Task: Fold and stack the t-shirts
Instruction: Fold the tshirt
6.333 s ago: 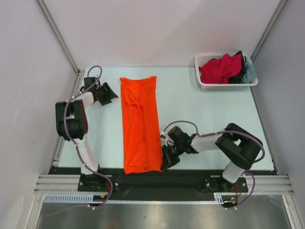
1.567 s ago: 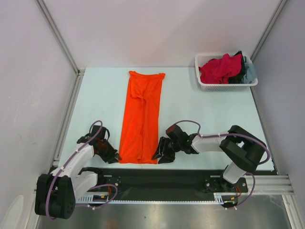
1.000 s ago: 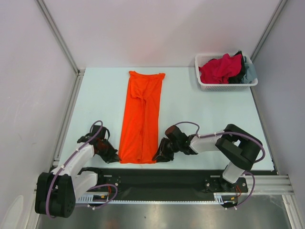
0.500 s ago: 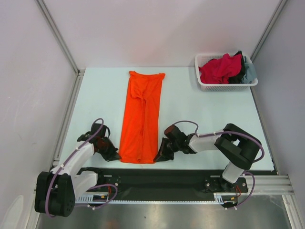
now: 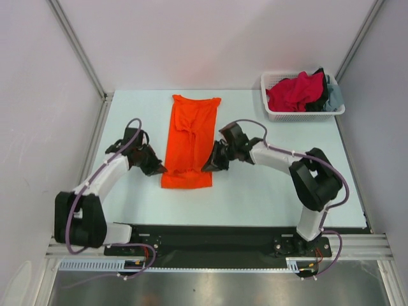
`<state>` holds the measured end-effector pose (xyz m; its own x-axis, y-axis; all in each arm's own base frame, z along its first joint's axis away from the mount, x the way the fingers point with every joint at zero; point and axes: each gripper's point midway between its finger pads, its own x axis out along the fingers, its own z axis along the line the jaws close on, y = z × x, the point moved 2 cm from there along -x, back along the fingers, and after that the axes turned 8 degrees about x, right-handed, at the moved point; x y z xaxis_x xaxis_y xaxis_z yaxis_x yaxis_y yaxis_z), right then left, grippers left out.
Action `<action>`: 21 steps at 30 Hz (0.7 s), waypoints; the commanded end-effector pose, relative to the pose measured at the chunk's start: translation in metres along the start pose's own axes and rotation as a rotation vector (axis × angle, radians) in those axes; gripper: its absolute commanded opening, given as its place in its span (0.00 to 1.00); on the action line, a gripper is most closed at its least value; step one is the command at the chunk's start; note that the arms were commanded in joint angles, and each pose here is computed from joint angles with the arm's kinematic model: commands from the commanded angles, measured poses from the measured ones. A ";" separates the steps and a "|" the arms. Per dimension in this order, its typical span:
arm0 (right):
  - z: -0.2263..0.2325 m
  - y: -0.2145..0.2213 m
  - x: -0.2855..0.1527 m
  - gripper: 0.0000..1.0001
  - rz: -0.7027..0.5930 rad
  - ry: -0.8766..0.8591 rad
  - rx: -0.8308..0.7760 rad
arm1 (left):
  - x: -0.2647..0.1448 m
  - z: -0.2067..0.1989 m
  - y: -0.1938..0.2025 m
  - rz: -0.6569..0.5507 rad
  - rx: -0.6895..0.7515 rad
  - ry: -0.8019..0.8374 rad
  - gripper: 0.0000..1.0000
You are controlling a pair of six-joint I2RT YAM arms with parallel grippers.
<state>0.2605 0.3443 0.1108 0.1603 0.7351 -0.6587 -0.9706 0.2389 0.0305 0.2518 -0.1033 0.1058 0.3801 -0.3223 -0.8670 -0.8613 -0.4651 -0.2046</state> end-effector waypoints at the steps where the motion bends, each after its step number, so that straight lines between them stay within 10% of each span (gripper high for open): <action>1: 0.005 -0.033 -0.002 0.00 0.043 0.018 -0.044 | 0.007 -0.028 -0.051 -0.084 0.060 0.077 0.00; 21: 0.009 -0.163 0.017 0.00 0.049 -0.083 -0.041 | 0.066 -0.070 -0.159 -0.097 0.011 0.164 0.00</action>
<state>0.4124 0.3181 0.0861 0.1353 0.7521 -0.6450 -0.9756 0.2148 0.0459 0.4162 -0.1085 0.0976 0.4616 -0.3848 -0.7993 -0.8425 -0.4722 -0.2593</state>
